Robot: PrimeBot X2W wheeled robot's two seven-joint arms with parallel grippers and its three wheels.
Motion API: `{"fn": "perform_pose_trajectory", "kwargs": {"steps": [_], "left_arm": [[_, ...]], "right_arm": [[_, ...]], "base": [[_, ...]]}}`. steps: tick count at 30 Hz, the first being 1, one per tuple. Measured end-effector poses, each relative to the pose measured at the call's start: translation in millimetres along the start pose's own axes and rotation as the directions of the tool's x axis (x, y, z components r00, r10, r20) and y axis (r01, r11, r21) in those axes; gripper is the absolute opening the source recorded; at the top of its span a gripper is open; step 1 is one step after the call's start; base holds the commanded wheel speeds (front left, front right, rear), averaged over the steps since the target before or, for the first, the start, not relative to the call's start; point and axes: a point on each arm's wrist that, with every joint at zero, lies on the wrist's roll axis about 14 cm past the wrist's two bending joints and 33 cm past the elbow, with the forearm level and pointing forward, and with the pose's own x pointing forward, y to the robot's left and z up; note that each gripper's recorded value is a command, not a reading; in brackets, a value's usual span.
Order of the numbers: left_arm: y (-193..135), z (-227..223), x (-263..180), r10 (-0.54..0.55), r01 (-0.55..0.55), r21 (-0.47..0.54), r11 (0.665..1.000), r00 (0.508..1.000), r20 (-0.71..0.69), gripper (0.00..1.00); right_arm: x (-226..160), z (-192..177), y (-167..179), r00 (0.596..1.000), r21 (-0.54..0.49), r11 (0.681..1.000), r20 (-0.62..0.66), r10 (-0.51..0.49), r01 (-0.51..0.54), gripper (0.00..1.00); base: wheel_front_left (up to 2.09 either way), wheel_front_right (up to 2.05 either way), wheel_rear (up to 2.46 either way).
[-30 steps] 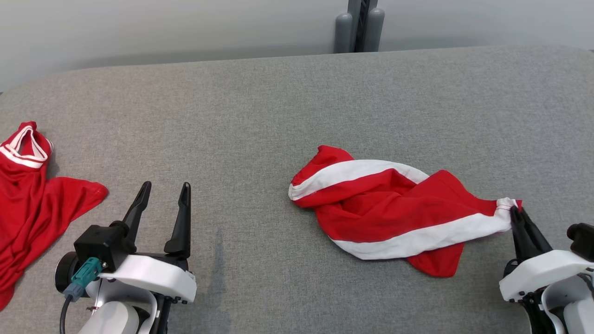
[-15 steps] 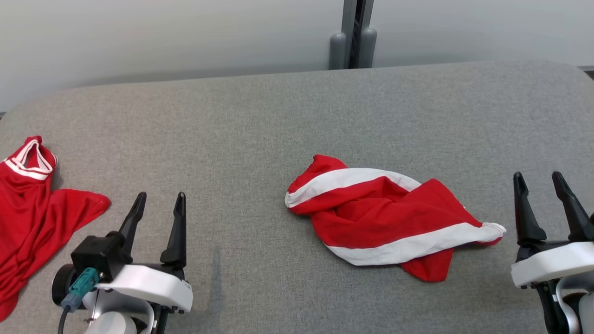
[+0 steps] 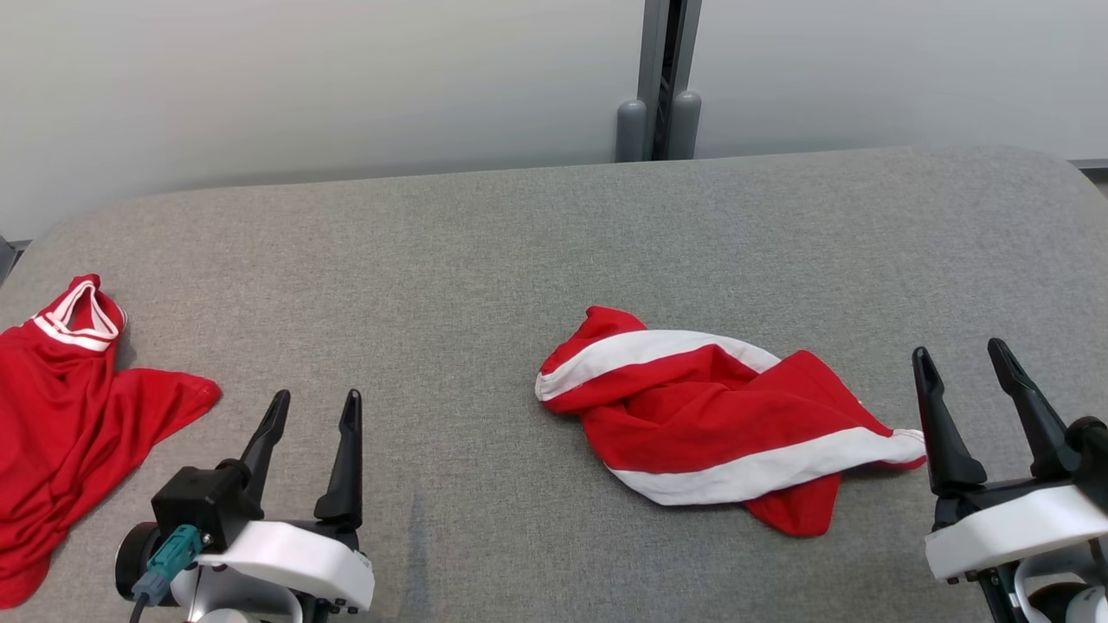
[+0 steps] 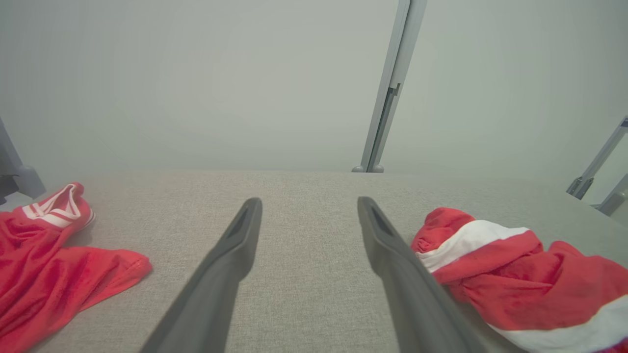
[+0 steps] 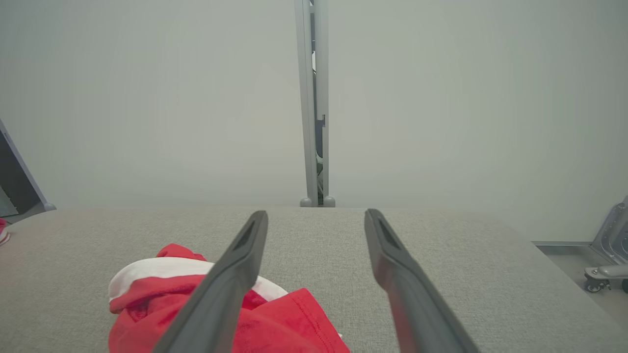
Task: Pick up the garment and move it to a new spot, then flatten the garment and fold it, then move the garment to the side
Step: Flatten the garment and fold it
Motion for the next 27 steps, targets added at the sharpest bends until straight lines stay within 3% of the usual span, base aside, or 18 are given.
{"fn": "perform_pose_trajectory", "kwargs": {"steps": [6, 12, 16, 22, 27], "left_arm": [[-13.6, -2.2, 5.5, -0.048, 0.048, -0.029, 0.998, 0.999, -0.017, 1.00], [-55.8, -25.0, 14.5, -0.215, 0.199, -0.117, 0.973, 0.967, -0.140, 1.00], [-90.9, -63.9, 9.8, -0.349, 0.307, -0.177, 0.935, 0.884, -0.310, 1.00], [-132.7, -107.3, 6.6, -0.502, 0.412, -0.287, 0.865, 0.736, -0.454, 1.00], [-142.4, -129.8, 23.9, -0.547, 0.445, -0.318, 0.837, 0.678, -0.491, 1.00]], "right_arm": [[0.3, -1.3, 0.6, 1.000, 0.004, 1.000, -0.011, -0.001, 0.001, 1.00], [2.1, -7.4, 0.9, 0.999, 0.008, 1.000, -0.032, -0.001, 0.001, 1.00], [3.7, -11.9, -2.1, 0.999, 0.011, 1.000, -0.044, -0.011, 0.011, 1.00], [6.9, -23.8, -7.0, 0.997, 0.034, 0.999, -0.070, -0.029, 0.032, 1.00], [9.5, -32.1, -18.8, 0.994, 0.025, 0.998, -0.088, -0.063, 0.065, 1.00]], "base": [[0.00, 0.00, 0.00], [0.00, 0.00, 0.00], [0.00, 0.00, 0.00], [0.00, 0.00, 0.00], [0.00, 0.00, 0.00]]}}
